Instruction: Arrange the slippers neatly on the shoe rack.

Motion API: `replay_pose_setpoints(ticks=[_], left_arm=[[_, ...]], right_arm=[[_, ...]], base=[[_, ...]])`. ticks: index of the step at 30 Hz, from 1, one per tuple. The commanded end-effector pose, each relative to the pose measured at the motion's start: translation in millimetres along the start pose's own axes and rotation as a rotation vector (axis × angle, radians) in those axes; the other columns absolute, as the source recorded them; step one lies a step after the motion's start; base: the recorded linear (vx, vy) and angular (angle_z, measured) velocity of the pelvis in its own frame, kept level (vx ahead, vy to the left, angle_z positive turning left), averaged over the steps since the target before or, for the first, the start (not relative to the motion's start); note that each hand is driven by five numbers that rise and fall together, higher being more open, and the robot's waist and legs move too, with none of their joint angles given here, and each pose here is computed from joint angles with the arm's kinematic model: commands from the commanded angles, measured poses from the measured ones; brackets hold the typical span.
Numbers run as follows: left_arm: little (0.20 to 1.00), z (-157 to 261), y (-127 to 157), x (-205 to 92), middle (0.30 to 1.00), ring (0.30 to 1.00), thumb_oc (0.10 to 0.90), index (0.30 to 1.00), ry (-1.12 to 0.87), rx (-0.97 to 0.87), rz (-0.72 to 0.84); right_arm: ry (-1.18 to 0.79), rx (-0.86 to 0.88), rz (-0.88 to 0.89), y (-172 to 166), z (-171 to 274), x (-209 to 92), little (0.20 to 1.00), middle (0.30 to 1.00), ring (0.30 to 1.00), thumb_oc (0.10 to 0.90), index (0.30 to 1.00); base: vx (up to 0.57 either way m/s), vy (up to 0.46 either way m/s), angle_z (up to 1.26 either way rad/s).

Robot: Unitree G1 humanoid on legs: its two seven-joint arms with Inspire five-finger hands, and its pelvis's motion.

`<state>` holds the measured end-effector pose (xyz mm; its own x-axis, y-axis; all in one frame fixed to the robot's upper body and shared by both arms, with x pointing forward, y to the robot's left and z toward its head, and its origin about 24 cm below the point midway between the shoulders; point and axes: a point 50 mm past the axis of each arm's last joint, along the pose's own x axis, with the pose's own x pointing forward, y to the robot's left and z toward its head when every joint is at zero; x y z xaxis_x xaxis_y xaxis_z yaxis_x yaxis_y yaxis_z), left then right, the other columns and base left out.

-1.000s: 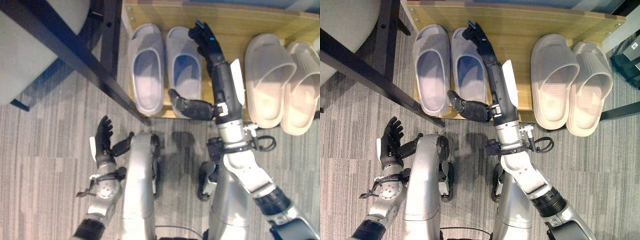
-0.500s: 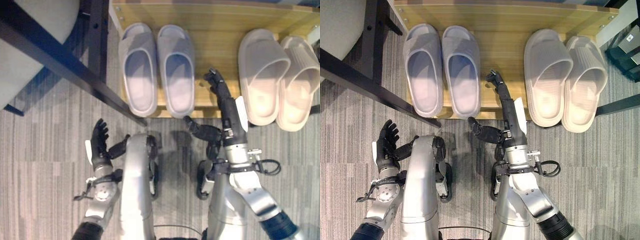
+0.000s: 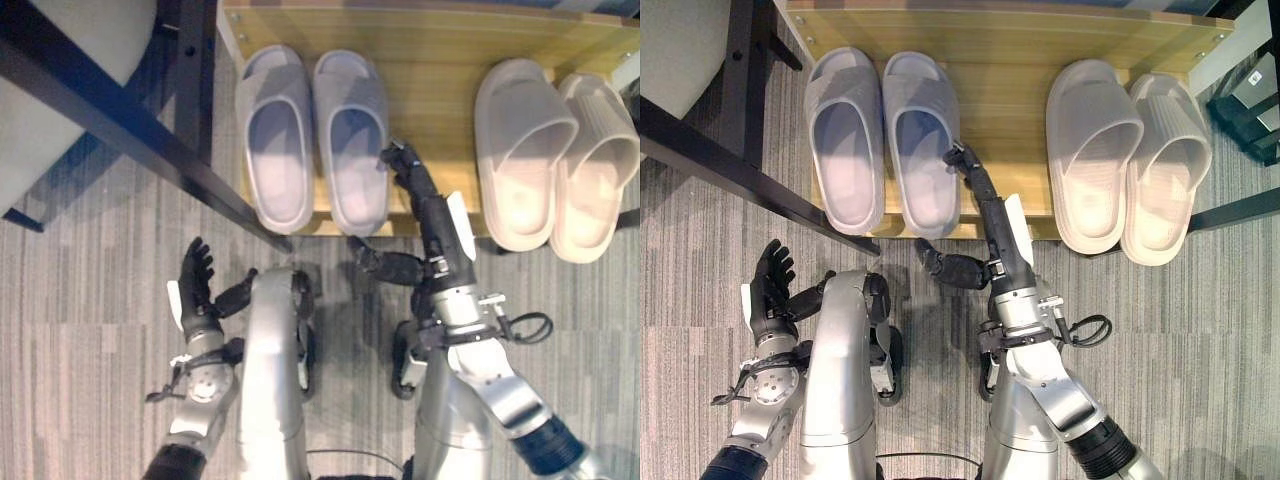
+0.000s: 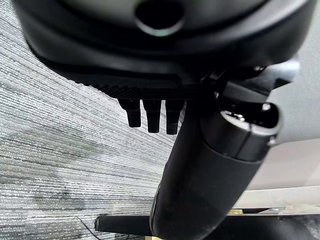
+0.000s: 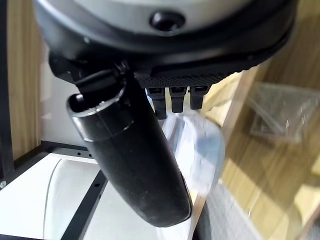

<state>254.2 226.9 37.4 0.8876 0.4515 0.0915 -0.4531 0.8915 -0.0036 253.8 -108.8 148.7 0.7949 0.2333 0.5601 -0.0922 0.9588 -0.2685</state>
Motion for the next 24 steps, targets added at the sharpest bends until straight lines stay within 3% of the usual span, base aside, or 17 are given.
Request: replay_pose_setpoints(ticks=[1, 13, 16, 20, 24], left_arm=[[0.900, 19.2, -28.7, -1.2, 0.900, 0.900, 0.800, 0.900, -0.129, -0.063, -0.086], [0.900, 22.0, -27.6, 1.3, 0.900, 0.900, 0.800, 0.900, -0.142, -0.092, -0.060], [0.900, 36.3, -28.7, 1.2, 0.900, 0.900, 0.800, 0.900, -0.215, -0.142, -0.030], [0.900, 36.5, -27.6, -0.2, 0.900, 0.900, 0.800, 0.900, -0.224, -0.160, -0.005], [0.900, 42.9, -15.3, 0.6, 0.900, 0.900, 0.800, 0.900, -0.280, -0.123, -0.006]], right_arm=[[-0.317, 0.179, 0.060, 13.4, 58.2, 19.5, 0.900, 0.900, 0.900, 0.800, 0.900], [-0.391, 0.217, 0.052, 26.4, 69.5, 35.8, 0.900, 0.900, 0.900, 0.800, 0.900], [-0.533, 0.127, -0.085, 4.3, 86.9, 29.0, 0.900, 0.900, 0.900, 0.800, 0.900], [-0.557, 0.123, -0.189, -23.1, 91.0, 11.5, 0.900, 0.900, 0.900, 0.800, 0.900], [-0.617, 0.120, -0.207, -30.4, 100.6, 3.8, 0.900, 0.900, 0.900, 0.800, 0.900]], base=[[0.00, 0.000, 0.00], [0.00, 0.003, 0.00], [0.00, 0.013, 0.00], [-0.01, -0.008, 0.00], [-0.14, -0.070, -0.04]])
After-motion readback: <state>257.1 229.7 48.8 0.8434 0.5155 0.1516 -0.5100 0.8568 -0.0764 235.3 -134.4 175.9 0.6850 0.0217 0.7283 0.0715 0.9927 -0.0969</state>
